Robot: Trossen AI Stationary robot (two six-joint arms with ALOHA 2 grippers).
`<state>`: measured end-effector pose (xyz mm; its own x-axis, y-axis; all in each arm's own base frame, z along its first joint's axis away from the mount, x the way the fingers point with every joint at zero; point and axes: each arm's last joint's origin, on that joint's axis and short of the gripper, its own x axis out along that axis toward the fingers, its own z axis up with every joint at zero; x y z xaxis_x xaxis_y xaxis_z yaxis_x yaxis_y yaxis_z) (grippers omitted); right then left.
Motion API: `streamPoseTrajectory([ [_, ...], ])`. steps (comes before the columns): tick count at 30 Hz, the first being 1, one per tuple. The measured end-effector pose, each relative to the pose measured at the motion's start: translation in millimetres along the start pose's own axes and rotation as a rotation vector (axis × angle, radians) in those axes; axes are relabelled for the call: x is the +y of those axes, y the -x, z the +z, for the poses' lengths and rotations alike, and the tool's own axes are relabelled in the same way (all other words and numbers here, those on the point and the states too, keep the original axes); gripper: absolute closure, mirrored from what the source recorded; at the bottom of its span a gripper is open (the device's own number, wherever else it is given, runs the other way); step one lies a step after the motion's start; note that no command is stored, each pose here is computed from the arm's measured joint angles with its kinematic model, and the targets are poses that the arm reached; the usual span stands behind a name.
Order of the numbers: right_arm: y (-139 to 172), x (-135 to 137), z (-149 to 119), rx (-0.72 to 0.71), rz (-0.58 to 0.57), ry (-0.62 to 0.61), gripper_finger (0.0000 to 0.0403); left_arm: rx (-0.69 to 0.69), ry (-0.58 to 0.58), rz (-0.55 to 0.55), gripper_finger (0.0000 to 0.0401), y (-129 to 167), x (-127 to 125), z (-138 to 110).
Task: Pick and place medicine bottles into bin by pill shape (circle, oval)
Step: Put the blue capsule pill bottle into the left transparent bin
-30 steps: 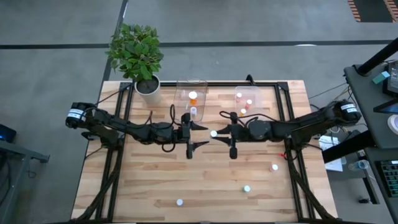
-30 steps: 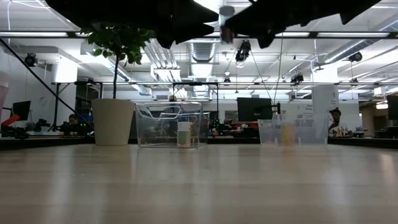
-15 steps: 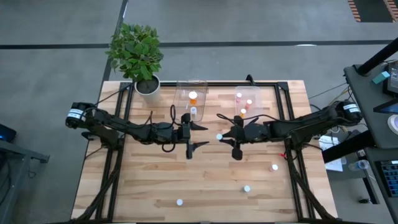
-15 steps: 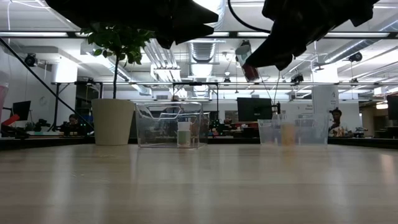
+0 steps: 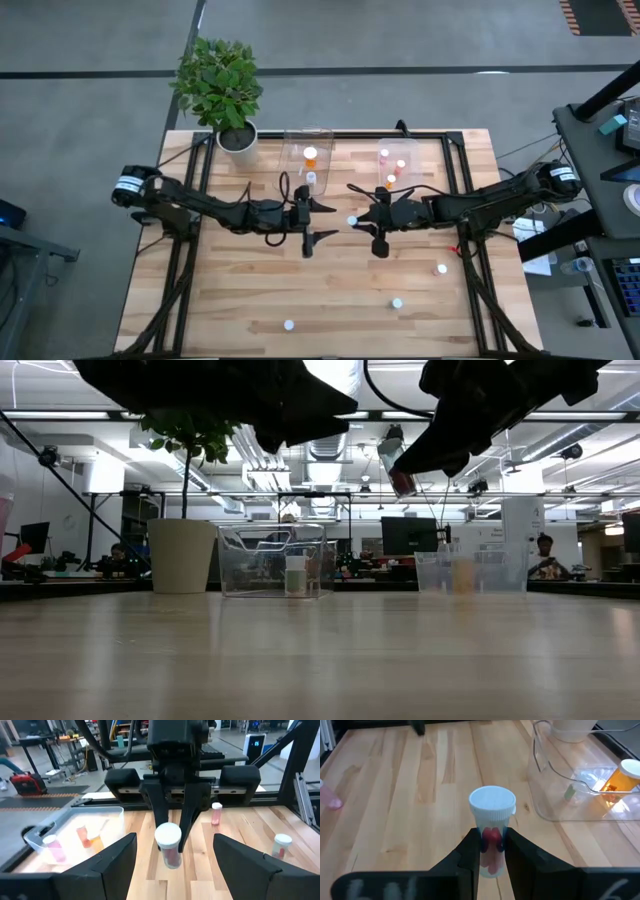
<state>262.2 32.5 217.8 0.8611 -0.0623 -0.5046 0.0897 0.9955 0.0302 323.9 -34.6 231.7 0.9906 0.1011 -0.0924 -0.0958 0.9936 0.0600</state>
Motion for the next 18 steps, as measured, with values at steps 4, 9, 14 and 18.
streamPoseTrajectory([
  [4, 0, 0, 0, 0.0, 0.0, -0.004, 0.0339, -0.031, 0.013, 0.001, 0.0154, -9, -2, -8],
  [9, 0, 0, 0, 0.0, 0.0, -0.005, 0.0339, -0.029, 0.01, 0.007, 0.0154, -19, -3, -12],
  [14, 0, 0, 0, 0.0, 0.0, -0.018, 0.0339, -0.023, 0.011, 0.018, 0.0154, -27, -1, -15],
  [18, 0, 0, 0, 0.0, 0.0, -0.02, 0.0339, -0.047, 0.018, 0.01, 0.0154, -32, -1, -16],
])
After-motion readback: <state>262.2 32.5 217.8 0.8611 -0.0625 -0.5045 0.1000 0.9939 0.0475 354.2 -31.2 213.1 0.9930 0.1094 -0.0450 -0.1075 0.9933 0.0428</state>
